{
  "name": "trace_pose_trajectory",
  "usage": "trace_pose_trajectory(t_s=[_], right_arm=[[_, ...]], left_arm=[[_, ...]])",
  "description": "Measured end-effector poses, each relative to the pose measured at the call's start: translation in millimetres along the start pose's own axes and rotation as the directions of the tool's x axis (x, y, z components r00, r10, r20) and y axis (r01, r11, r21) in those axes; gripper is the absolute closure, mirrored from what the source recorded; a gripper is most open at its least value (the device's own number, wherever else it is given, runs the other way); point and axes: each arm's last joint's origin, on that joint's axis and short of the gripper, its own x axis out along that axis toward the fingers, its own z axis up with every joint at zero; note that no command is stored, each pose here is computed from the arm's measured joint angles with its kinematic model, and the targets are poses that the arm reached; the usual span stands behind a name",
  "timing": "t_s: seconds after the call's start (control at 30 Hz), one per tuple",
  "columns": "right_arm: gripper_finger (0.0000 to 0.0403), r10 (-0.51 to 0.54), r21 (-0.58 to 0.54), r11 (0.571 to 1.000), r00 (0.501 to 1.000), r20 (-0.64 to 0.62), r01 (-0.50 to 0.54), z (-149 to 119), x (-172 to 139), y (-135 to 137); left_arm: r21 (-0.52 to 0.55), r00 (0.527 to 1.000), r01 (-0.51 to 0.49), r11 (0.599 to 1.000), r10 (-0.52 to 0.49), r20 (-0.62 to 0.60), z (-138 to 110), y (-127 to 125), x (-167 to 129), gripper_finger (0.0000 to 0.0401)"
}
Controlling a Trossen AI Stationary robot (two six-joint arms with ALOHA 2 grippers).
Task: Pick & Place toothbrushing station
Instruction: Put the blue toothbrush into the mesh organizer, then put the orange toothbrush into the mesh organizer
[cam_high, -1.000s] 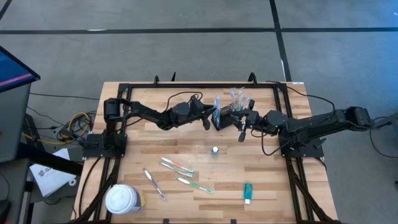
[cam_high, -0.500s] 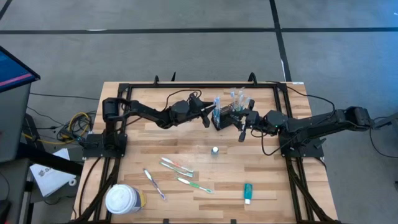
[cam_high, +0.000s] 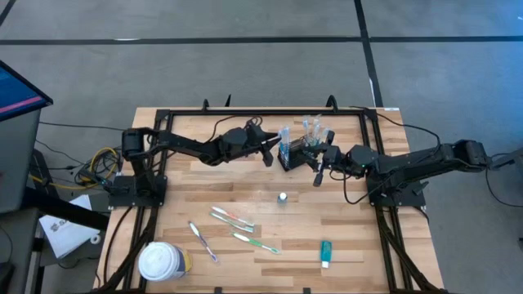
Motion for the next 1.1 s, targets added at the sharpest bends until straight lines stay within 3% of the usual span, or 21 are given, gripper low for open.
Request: trace_pose_trajectory(t_s=[0.3,0.53,0.9,1.1], right_arm=[[0.029,0.0,0.0,1.0,1.0,0.0,0.0,0.0,0.0,0.0],[0.029,0.0,0.0,1.0,1.0,0.0,0.0,0.0,0.0,0.0],[0.029,0.0,-0.001,1.0,1.0,-0.002,0.0,-0.2,0.0,0.0],[0.029,0.0,-0.001,1.0,1.0,-0.002,0.0,-0.2,0.0,0.0]], left_arm=[[-0.004,0.994,0.104,0.995,-0.104,-0.016,-2.1,-3.0,0.5,0.0312],[0.005,0.994,0.111,0.994,-0.11,-0.022,-2.8,-3.1,0.6,0.0308],[0.007,0.999,0.049,0.999,-0.049,-0.017,-2.8,-1.3,0.8,0.019],[0.053,0.999,0.049,0.997,-0.048,-0.017,-2.8,-1.3,0.8,0.0161]])
